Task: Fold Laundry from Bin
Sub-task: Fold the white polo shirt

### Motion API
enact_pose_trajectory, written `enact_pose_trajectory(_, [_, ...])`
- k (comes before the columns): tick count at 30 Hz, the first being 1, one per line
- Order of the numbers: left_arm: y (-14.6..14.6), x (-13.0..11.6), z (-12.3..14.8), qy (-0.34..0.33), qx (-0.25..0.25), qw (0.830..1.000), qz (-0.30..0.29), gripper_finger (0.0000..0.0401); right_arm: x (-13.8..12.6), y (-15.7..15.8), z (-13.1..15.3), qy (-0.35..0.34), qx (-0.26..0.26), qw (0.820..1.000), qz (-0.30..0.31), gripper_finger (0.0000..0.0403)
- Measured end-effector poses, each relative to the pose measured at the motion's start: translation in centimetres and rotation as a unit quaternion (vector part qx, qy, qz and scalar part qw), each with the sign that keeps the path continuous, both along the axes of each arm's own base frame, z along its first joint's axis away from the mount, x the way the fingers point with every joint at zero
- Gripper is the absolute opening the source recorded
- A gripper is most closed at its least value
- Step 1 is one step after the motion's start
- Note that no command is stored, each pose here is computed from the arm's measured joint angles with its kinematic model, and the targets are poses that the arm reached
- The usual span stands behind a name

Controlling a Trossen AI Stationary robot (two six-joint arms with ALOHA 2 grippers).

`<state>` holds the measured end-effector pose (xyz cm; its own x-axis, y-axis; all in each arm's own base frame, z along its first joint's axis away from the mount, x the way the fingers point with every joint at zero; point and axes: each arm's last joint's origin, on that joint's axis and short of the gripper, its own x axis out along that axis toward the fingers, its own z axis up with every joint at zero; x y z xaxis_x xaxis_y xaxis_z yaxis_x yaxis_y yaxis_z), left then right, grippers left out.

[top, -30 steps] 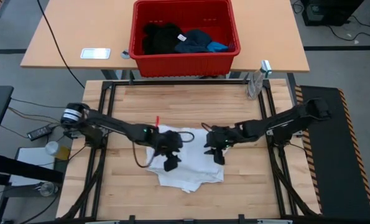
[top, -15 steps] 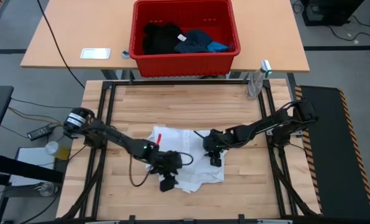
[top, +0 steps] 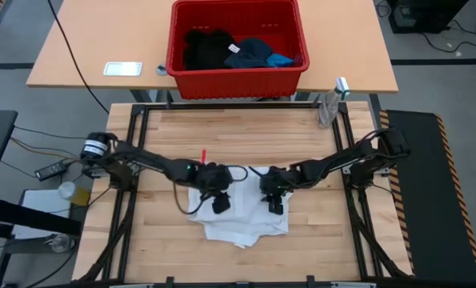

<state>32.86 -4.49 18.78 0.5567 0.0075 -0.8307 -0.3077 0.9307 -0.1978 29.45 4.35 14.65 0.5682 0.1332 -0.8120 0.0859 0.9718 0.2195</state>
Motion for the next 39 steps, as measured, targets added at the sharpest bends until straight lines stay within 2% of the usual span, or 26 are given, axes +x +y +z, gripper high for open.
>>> enact_pose_trajectory(6, [1.6, -1.7, -2.4, 0.036, 0.007, 0.999, -0.011, 0.0233, 0.0, -0.2, 2.3, -0.012, -0.014, 1.0, -0.004, 0.0158])
enact_pose_trajectory(11, [2.9, -2.3, 1.8, -0.029, 0.026, 0.998, -0.052, 0.0233, -0.5, -0.9, 3.9, -0.032, -0.029, 0.999, -0.005, 0.0158])
enact_pose_trajectory(14, [4.0, -2.7, 4.7, -0.079, 0.045, 0.994, -0.063, 0.0233, -1.3, -1.1, 5.4, -0.047, 0.004, 0.999, 0.001, 0.0158])
enact_pose_trajectory(17, [5.9, -3.3, 5.5, -0.08, 0.061, 0.994, -0.051, 0.0233, -2.1, 0.2, 6.4, -0.05, 0.03, 0.998, 0.039, 0.0158])
enact_pose_trajectory(20, [8.5, -3.6, 4.9, -0.056, 0.066, 0.996, -0.018, 0.0233, -2.5, 2.1, 6.1, -0.043, 0.03, 0.995, 0.085, 0.0158])
enact_pose_trajectory(23, [11.3, -3.5, 3.8, -0.041, 0.043, 0.998, 0.014, 0.0233, -2.4, 4.0, 5.3, -0.046, 0.024, 0.99, 0.131, 0.0158])
enact_pose_trajectory(29, [15.5, -3.4, 0.7, -0.006, -0.002, 0.999, 0.054, 0.0233, -2.4, 5.6, 4.4, -0.019, 0.063, 0.99, 0.123, 0.0158])
enact_pose_trajectory(34, [16.2, -3.3, -1.4, 0.04, -0.005, 0.998, 0.044, 0.0233, -3.5, 6.5, 5.4, -0.01, 0.092, 0.989, 0.111, 0.0153])
enact_pose_trajectory(39, [14.7, -3.7, -2.0, 0.088, -0.02, 0.996, 0.008, 0.0233, -5.1, 7.2, 6.2, 0.013, 0.101, 0.988, 0.113, 0.0148])
